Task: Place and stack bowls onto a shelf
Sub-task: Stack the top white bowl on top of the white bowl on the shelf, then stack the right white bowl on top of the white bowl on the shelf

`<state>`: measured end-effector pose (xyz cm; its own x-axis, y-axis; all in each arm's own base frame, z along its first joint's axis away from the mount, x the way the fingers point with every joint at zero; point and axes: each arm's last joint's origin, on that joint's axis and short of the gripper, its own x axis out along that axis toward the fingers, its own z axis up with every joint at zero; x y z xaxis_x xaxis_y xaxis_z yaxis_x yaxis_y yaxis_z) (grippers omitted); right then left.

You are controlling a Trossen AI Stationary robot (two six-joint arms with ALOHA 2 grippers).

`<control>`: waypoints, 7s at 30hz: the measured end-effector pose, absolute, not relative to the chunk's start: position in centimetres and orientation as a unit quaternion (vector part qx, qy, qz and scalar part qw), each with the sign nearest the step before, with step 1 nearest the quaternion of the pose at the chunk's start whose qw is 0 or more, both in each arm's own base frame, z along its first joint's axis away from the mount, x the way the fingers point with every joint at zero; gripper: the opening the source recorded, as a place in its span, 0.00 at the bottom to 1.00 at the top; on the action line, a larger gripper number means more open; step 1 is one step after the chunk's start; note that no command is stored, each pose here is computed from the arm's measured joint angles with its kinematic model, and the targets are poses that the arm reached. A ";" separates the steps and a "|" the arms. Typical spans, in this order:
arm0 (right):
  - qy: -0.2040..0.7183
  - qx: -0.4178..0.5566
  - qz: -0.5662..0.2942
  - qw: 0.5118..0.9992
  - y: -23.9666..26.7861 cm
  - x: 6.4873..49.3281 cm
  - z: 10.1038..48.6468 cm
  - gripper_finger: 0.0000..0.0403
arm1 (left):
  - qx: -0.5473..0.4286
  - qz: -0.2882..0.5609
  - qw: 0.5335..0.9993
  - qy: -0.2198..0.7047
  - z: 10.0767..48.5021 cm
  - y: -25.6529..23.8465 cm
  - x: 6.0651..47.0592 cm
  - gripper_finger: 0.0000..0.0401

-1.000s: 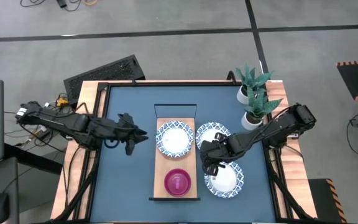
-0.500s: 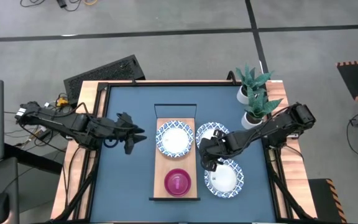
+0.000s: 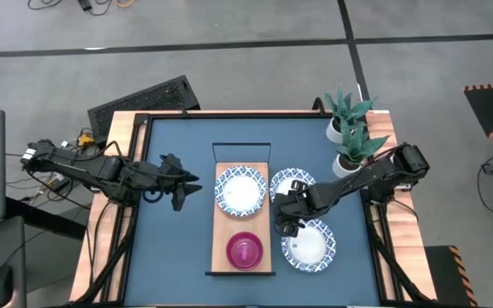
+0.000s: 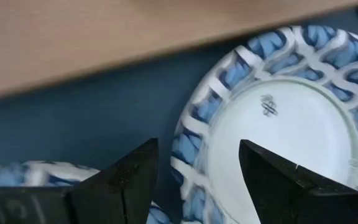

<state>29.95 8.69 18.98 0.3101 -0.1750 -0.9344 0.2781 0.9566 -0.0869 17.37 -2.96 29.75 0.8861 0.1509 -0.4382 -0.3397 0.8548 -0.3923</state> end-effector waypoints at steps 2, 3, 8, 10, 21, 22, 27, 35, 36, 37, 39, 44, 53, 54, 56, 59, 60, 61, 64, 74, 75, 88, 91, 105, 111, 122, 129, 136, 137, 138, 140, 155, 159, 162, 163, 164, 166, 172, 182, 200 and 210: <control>0.580 0.037 -0.141 0.801 8.8 30.1 18.3 0.62 | -0.236 0.130 0.942 0.200 29.7 -3.0 17.4 0.40; 0.585 0.034 -0.142 0.798 8.7 30.1 18.0 0.62 | -0.236 0.130 0.942 0.200 29.7 -3.0 17.4 0.40; 0.600 0.035 -0.160 0.783 8.2 30.3 17.2 0.62 | -0.241 0.134 0.940 0.200 29.7 -2.9 17.4 0.40; 0.596 0.035 -0.165 0.785 8.0 30.3 17.3 0.61 | -0.245 0.135 0.939 0.200 29.7 -2.9 17.3 0.40; 0.612 0.032 -0.167 0.773 7.9 30.0 17.3 0.16 | -0.243 0.146 0.938 0.201 29.6 -2.9 17.3 0.40; 0.612 0.031 -0.168 0.772 7.9 30.0 17.3 0.10 | -0.242 0.147 0.937 0.202 29.6 -2.9 17.3 0.40; 0.607 0.030 -0.186 0.772 7.7 29.9 18.9 0.06 | -0.240 0.149 0.937 0.205 29.5 -2.9 17.2 0.40; 0.568 -0.017 -0.234 0.789 7.7 29.8 25.4 0.06 | -0.239 0.154 0.934 0.216 29.3 -2.8 17.1 0.40; 0.564 -0.024 -0.241 0.790 7.6 29.6 26.4 0.06 | -0.239 0.154 0.934 0.217 29.3 -2.8 17.1 0.40; 0.560 -0.031 -0.247 0.790 7.5 29.5 27.3 0.06 | -0.239 0.154 0.934 0.216 29.3 -2.8 17.1 0.40; 0.545 -0.042 -0.258 0.796 7.4 29.4 29.0 0.05 | -0.239 0.154 0.934 0.216 29.3 -2.8 17.1 0.40; 0.520 -0.093 -0.223 0.819 7.5 30.1 31.8 0.05 | -0.235 0.160 0.933 0.222 29.2 -2.8 17.0 0.40; 0.426 -0.256 -0.047 0.866 10.3 32.3 33.5 0.05 | -0.232 0.172 0.932 0.218 29.2 -2.7 17.0 0.40; 0.421 -0.264 -0.037 0.867 10.5 32.5 33.5 0.05 | -0.232 0.174 0.932 0.218 29.2 -2.7 17.0 0.40; 0.415 -0.268 -0.024 0.869 10.7 33.1 33.2 0.05 | -0.230 0.179 0.932 0.215 29.2 -2.7 17.0 0.40; 0.426 -0.273 -0.020 0.862 11.0 33.7 32.2 0.05 | -0.231 0.180 0.932 0.215 29.2 -2.7 17.0 0.40; 0.427 -0.274 -0.021 0.862 11.1 34.0 31.9 0.05 | -0.232 0.180 0.931 0.214 29.2 -2.7 17.0 0.40; 0.435 -0.277 -0.019 0.857 11.1 34.1 31.5 0.05 | -0.232 0.181 0.931 0.214 29.2 -2.7 17.0 0.40; 0.442 -0.282 -0.018 0.851 11.4 35.0 30.3 0.05 | -0.232 0.182 0.931 0.216 29.2 -2.6 17.0 0.40; 0.451 -0.319 0.001 0.834 12.2 36.6 27.9 0.05 | -0.236 0.196 0.927 0.217 29.0 -2.6 16.9 0.40; 0.454 -0.319 0.001 0.832 12.2 36.7 27.7 0.05 | -0.235 0.198 0.927 0.217 29.0 -2.6 16.9 0.40; 0.471 -0.281 0.036 0.835 10.9 37.8 26.6 0.07 | -0.235 0.198 0.927 0.216 29.0 -2.6 16.9 0.40; 0.474 -0.279 0.040 0.834 10.8 37.8 26.5 0.09 | -0.235 0.198 0.927 0.217 29.0 -2.5 16.9 0.40; 0.482 -0.264 0.017 0.835 9.2 38.2 26.4 0.19 | -0.237 0.198 0.926 0.216 29.0 -2.6 16.9 0.40; 0.485 -0.263 0.016 0.834 9.0 38.2 26.4 0.31 | -0.237 0.198 0.926 0.216 29.0 -2.6 16.9 0.40; 0.475 -0.243 -0.002 0.846 8.8 38.3 27.9 0.56 | -0.237 0.198 0.926 0.216 29.0 -2.6 16.9 0.40; 0.451 -0.218 -0.004 0.866 10.0 38.2 30.4 0.49 | -0.237 0.199 0.926 0.217 29.0 -2.6 16.9 0.40; 0.462 -0.166 0.049 0.870 11.3 38.5 29.3 0.10 | -0.233 0.201 0.924 0.225 28.8 -2.5 16.8 0.40; 0.468 -0.164 0.054 0.867 11.3 38.7 28.9 0.06 | -0.233 0.201 0.924 0.225 28.9 -2.5 16.8 0.40; 0.470 -0.161 0.056 0.866 11.3 39.0 28.5 0.04 | -0.233 0.202 0.924 0.225 28.8 -2.5 16.8 0.40; 0.475 -0.154 0.052 0.865 11.1 39.3 28.1 0.06 | -0.233 0.202 0.924 0.225 28.8 -2.5 16.8 0.40; 0.510 -0.121 0.009 0.851 8.4 40.5 26.2 0.10 | -0.230 0.204 0.923 0.232 28.7 -2.5 16.7 0.40; 0.510 -0.101 0.040 0.854 8.4 40.5 26.6 0.09 | -0.227 0.205 0.922 0.237 28.6 -2.5 16.6 0.40; 0.489 -0.099 0.077 0.863 9.3 40.2 28.2 0.06 | -0.225 0.206 0.921 0.241 28.6 -2.5 16.6 0.40; 0.470 -0.101 0.079 0.873 9.8 40.3 29.0 0.05 | -0.225 0.206 0.921 0.241 28.6 -2.5 16.6 0.40; 0.454 -0.107 0.072 0.882 10.1 40.3 29.7 0.05 | -0.225 0.207 0.921 0.242 28.6 -2.5 16.6 0.40; 0.444 -0.127 0.045 0.886 10.4 39.9 30.4 0.05 | -0.225 0.207 0.921 0.242 28.5 -2.5 16.6 0.40; 0.464 -0.126 -0.018 0.876 8.5 40.0 29.8 0.07 | -0.222 0.214 0.921 0.239 28.6 -2.4 16.5 0.40; 0.510 -0.092 0.010 0.855 7.5 40.4 26.4 0.06 | -0.221 0.216 0.920 0.240 28.5 -2.4 16.5 0.40; 0.642 0.075 -0.099 0.757 12.0 33.1 28.8 0.17 | -0.230 0.205 0.917 0.254 28.4 -2.5 16.4 0.40; 0.611 0.164 -0.095 0.768 22.5 28.8 25.5 0.40 | -0.219 0.200 0.921 0.254 28.4 -2.5 16.5 0.40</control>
